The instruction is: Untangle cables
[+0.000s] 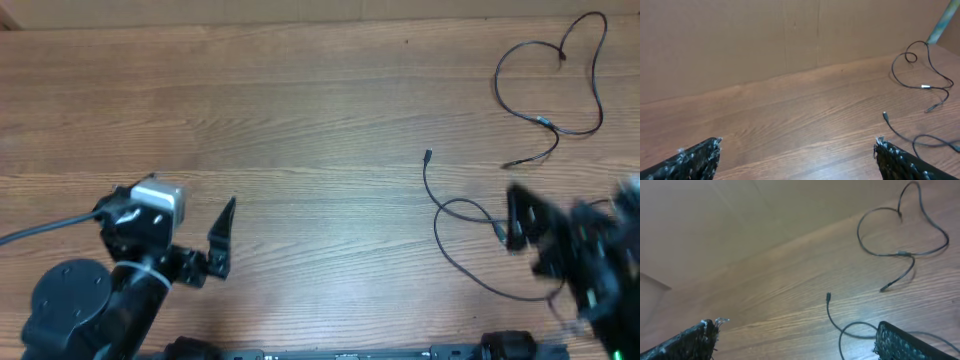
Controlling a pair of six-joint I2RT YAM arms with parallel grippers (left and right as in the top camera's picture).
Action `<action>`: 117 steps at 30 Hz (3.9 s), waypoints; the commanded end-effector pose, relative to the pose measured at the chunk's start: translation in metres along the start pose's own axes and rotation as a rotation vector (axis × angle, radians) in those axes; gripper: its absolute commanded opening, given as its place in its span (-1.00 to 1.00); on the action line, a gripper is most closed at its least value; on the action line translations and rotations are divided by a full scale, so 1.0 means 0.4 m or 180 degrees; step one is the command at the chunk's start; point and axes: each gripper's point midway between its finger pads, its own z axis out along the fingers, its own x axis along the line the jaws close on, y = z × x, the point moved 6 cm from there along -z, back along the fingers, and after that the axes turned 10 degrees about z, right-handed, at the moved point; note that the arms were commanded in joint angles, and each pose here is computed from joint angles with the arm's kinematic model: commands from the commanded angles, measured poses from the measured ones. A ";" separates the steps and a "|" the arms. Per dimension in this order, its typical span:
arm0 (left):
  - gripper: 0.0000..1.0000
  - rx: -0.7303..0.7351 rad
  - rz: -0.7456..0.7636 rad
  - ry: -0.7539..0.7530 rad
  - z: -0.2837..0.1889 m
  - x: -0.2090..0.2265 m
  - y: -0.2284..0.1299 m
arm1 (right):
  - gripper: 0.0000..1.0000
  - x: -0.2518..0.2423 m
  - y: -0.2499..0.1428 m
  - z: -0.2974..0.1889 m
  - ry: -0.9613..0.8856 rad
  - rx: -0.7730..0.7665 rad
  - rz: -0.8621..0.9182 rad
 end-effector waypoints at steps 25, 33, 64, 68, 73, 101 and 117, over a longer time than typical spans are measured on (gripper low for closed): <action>1.00 0.0085 0.0063 0.0872 -0.265 0.056 -0.107 | 1.00 -0.046 -0.092 -0.052 -0.0158 0.0432 -0.0003; 1.00 0.0220 0.0077 0.0846 -0.200 0.050 -0.145 | 1.00 -0.032 -0.005 -0.049 -0.0195 -0.0252 -0.0042; 0.99 0.0984 -0.0214 -0.0002 -0.062 -0.042 -0.300 | 1.00 0.024 0.039 -0.054 0.0243 -0.0516 -0.0342; 1.00 0.0984 -0.0215 -0.0001 -0.062 -0.042 -0.300 | 1.00 0.025 0.039 -0.054 0.0246 -0.0515 -0.0327; 1.00 0.0984 -0.0215 -0.0001 -0.062 -0.042 -0.300 | 0.99 0.022 0.036 -0.053 0.0229 -0.0492 -0.0319; 1.00 0.0984 -0.0215 -0.0001 -0.062 -0.042 -0.300 | 1.00 -0.030 -0.014 -0.008 0.0218 -0.0690 -0.0276; 1.00 0.0984 -0.0215 -0.0001 -0.062 -0.042 -0.300 | 1.00 -0.190 -0.192 0.242 0.0718 -0.1638 -0.0361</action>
